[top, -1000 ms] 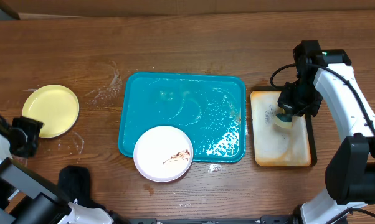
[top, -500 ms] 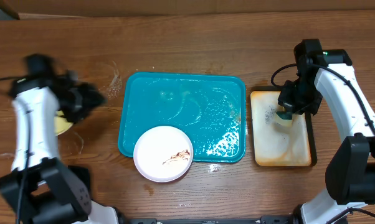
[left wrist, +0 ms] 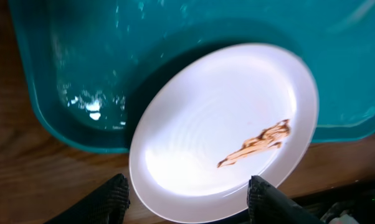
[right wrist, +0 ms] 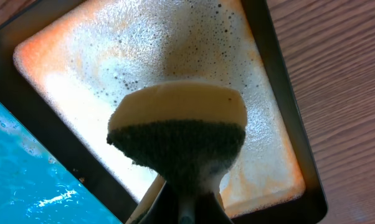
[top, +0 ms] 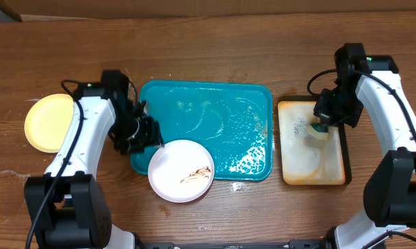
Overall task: Clean dirty plates on tray and stack at the side
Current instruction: 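Reach the left gripper to the dirty white plate's rim and grip it, then slide the dirty white plate toward the tray center with the left gripper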
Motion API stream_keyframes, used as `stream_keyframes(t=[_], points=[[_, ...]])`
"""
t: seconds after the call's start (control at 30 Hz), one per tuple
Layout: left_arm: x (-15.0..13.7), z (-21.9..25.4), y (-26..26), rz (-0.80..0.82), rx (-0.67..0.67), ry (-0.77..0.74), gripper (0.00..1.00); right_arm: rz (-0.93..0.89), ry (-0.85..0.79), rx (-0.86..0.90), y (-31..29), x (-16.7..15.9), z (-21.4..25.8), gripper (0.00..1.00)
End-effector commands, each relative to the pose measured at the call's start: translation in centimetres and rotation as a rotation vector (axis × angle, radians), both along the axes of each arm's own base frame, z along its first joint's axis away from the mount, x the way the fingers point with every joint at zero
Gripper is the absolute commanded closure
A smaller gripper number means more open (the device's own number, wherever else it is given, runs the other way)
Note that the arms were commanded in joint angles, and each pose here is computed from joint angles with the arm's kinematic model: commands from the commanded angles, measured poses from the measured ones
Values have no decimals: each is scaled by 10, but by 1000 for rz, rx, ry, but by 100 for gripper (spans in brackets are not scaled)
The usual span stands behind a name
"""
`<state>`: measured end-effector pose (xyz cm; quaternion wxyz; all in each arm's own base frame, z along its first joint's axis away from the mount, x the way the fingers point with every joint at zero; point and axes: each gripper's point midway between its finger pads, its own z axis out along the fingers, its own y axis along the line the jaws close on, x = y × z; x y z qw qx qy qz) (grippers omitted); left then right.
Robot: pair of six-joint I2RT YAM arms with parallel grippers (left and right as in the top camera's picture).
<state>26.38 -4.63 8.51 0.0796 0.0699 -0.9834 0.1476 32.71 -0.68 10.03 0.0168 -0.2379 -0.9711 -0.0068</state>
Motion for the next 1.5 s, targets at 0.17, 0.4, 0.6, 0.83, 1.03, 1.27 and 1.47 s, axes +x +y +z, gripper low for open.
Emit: stream_keyframes(t=[0.17,0.4,0.6,0.83,1.03,1.27,1.47], points=[[-26,-40,9,-16,51,33,29,5,-6,26,-1,0,1,96],[-25,-57,13,10,81,13,30,13,-4,37,1,0,1,96],[-21,-70,16,32,101,29,30,23,-1,48,3,-1,1,96],[-18,-92,12,46,81,70,55,23,-1,49,3,-2,1,96],[-14,-106,3,54,28,86,96,23,-6,48,3,0,1,96],[2,-100,2,81,28,42,96,23,-6,48,3,0,1,96],[13,-100,26,160,181,29,96,27,-9,47,3,0,1,96]])
